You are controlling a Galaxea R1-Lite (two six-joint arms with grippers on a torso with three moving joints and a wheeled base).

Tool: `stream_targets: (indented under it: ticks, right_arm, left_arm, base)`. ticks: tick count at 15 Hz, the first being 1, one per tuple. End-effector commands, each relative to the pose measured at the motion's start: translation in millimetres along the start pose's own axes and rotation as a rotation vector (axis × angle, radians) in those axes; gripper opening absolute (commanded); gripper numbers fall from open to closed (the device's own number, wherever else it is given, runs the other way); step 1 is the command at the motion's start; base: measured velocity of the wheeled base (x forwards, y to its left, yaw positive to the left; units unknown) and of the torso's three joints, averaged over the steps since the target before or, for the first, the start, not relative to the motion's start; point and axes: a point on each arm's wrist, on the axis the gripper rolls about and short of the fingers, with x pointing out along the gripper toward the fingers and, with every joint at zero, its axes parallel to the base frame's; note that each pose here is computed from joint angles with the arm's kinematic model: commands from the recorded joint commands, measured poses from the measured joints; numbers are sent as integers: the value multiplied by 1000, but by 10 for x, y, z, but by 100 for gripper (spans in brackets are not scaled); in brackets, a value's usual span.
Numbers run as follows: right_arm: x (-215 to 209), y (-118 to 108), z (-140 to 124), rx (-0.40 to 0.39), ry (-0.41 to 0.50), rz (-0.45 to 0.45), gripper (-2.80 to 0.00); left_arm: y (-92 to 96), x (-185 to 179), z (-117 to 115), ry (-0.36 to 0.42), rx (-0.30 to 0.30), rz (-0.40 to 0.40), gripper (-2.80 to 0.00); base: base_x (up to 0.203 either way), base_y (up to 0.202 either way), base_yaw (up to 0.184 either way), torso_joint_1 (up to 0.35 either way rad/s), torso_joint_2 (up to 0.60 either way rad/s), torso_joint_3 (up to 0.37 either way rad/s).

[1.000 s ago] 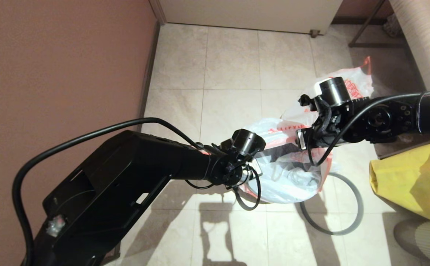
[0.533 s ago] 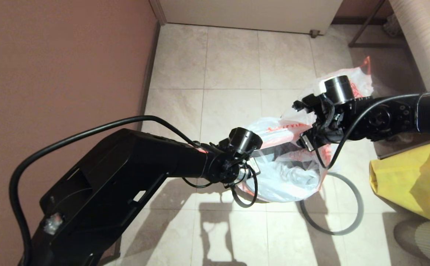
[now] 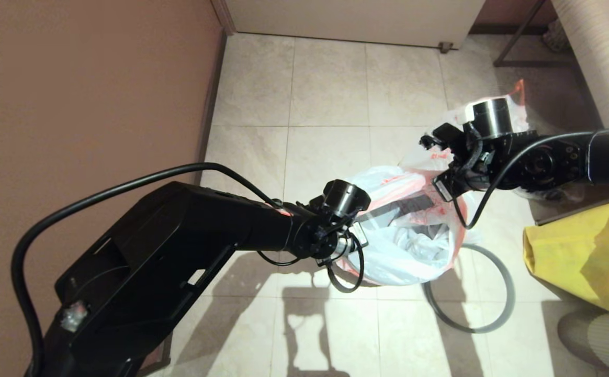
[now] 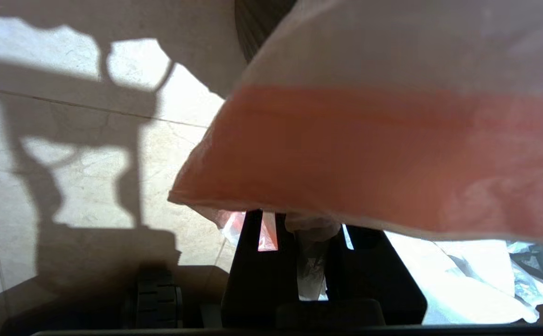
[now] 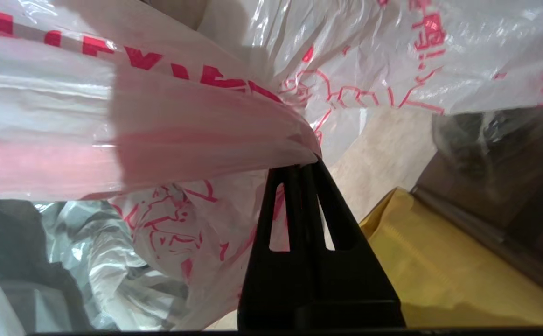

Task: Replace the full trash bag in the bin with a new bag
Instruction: Put the new garbage bag on the trash can

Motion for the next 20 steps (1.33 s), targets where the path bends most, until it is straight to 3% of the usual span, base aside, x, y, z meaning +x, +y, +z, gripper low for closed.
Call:
stream_targets:
  ticks: [1, 5, 10, 13, 17, 20]
  right_arm:
    - [-15, -2, 24, 4, -14, -4, -280]
    - [-6, 6, 90, 43, -69, -15, -280]
    - [366, -72, 203, 189, -139, -65, -280]
    - [636, -187, 210, 283, -136, -75, -280]
    - [515, -238, 277, 312, -164, -33, -280]
    - [395, -176, 279, 311, -105, 12, -280]
  left_arm:
    - [3, 4, -9, 2, -3, 4, -280]
    - [4, 10, -21, 4, -1, 5, -280]
    - [-2, -27, -16, 11, -3, -5, -280]
    - [-17, -147, 58, -4, -14, -22, -280]
    - [8, -188, 128, -7, -25, -30, -280]
    - [-9, -401, 279, -41, -57, -61, -280]
  base:
    - [0, 0, 0, 0, 0, 0]
    - [0, 0, 0, 0, 0, 0]
    - [0, 0, 0, 0, 0, 0]
    - [0, 0, 0, 0, 0, 0]
    - [0, 0, 0, 0, 0, 0]
    - [0, 0, 0, 0, 0, 0]
